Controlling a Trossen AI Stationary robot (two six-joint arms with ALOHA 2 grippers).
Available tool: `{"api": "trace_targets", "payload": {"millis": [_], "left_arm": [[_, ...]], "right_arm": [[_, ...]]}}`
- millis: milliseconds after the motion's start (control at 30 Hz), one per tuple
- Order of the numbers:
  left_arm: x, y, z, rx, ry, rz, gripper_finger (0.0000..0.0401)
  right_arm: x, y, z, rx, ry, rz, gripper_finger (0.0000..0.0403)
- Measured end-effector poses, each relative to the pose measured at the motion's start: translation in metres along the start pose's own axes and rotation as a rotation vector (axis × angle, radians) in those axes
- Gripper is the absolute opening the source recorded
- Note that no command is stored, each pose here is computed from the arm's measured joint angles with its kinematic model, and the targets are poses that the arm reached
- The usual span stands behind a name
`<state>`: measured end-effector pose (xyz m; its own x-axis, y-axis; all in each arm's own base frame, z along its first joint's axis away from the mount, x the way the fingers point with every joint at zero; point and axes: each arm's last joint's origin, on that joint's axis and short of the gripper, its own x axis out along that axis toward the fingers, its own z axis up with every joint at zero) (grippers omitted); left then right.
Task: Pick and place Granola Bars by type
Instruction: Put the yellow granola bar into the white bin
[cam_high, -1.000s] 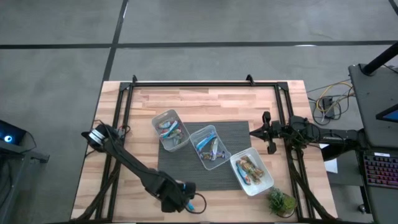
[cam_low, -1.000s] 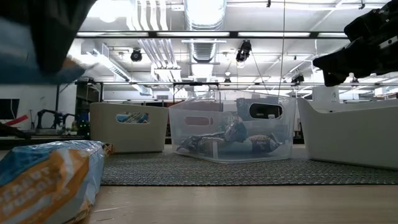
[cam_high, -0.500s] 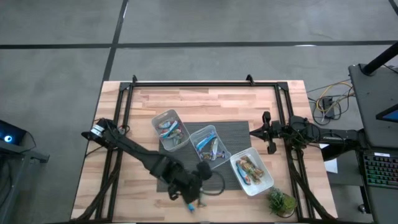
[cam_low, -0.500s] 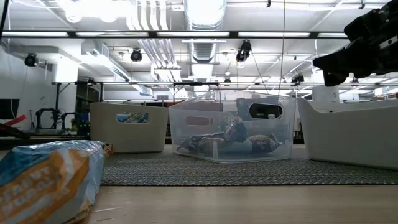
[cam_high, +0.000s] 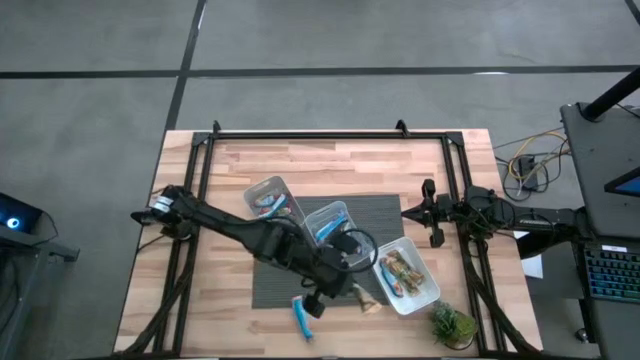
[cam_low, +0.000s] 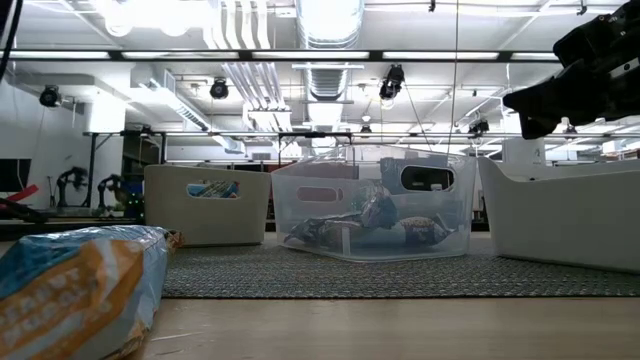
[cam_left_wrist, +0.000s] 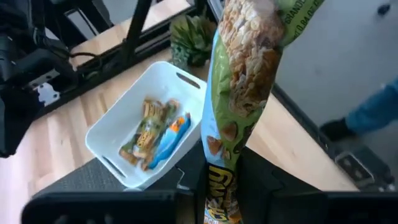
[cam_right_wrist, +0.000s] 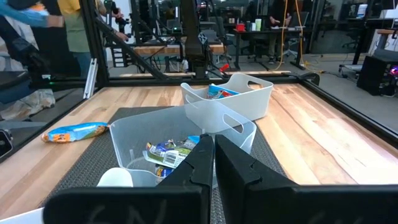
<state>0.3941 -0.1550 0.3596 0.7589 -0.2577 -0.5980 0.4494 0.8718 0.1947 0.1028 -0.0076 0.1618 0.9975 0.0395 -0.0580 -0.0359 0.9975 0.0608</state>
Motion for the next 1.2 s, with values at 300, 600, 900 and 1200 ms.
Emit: {"api": "trace_targets", "payload": {"millis": [300, 600, 900, 1200], "left_arm": [[0.034, 0.019, 0.004, -0.128, -0.149, 0.057, 0.0048], [0.063, 0.045, -0.002, -0.297, -0.263, 0.105, 0.0048], [0.09, 0.07, -0.016, -0.48, -0.308, 0.133, 0.0048], [0.114, 0.084, -0.039, -0.811, -0.267, 0.085, 0.0048]], "right_arm": [[0.0, 0.0, 0.0, 0.0, 0.0, -0.001, 0.0009], [0.0, 0.0, 0.0, -0.001, 0.0, 0.0, 0.0008], [0.0, 0.0, 0.0, 0.0, 0.0, -0.001, 0.0008], [0.0, 0.0, 0.0, 0.0, 0.0, -0.001, 0.0008]]}}
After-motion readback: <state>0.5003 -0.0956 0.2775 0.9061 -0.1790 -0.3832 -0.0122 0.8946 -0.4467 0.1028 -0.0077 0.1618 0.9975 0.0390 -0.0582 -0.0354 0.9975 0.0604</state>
